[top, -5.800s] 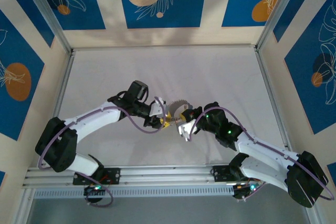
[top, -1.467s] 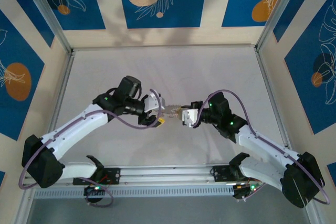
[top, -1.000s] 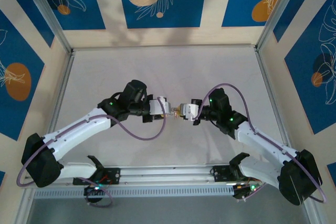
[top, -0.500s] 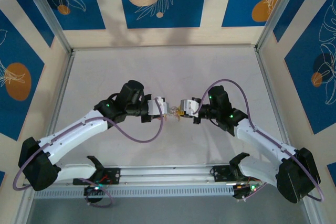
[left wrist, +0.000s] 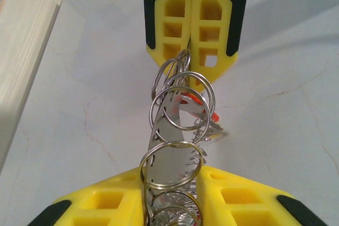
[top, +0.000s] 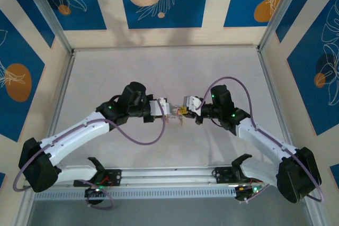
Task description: Put the keys on the keyring
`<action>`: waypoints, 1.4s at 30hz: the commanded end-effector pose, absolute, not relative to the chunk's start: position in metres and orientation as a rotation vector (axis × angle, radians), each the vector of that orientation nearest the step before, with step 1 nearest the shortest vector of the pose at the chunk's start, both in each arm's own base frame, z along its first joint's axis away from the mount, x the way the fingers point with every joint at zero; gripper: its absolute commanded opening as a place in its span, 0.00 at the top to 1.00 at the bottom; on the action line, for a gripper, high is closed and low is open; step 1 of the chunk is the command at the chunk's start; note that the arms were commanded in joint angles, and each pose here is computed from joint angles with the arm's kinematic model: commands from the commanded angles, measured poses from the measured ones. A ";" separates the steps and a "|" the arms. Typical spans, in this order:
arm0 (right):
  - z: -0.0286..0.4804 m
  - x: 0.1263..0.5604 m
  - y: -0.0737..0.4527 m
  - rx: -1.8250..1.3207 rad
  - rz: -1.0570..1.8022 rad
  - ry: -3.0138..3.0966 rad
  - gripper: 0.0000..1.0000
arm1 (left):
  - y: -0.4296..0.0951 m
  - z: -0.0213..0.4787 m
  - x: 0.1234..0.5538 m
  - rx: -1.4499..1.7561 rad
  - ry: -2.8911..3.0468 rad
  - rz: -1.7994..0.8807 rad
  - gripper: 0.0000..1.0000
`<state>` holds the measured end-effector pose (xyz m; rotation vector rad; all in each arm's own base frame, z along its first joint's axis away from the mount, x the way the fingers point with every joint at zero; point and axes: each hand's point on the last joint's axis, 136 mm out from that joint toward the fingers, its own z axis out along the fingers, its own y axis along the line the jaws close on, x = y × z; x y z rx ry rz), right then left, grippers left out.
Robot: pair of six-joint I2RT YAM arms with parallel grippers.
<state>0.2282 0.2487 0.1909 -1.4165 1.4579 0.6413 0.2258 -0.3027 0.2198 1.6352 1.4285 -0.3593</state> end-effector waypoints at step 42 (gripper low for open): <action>0.222 0.245 0.231 -1.234 0.397 1.329 0.52 | -0.318 0.234 0.242 1.507 1.487 -0.449 1.00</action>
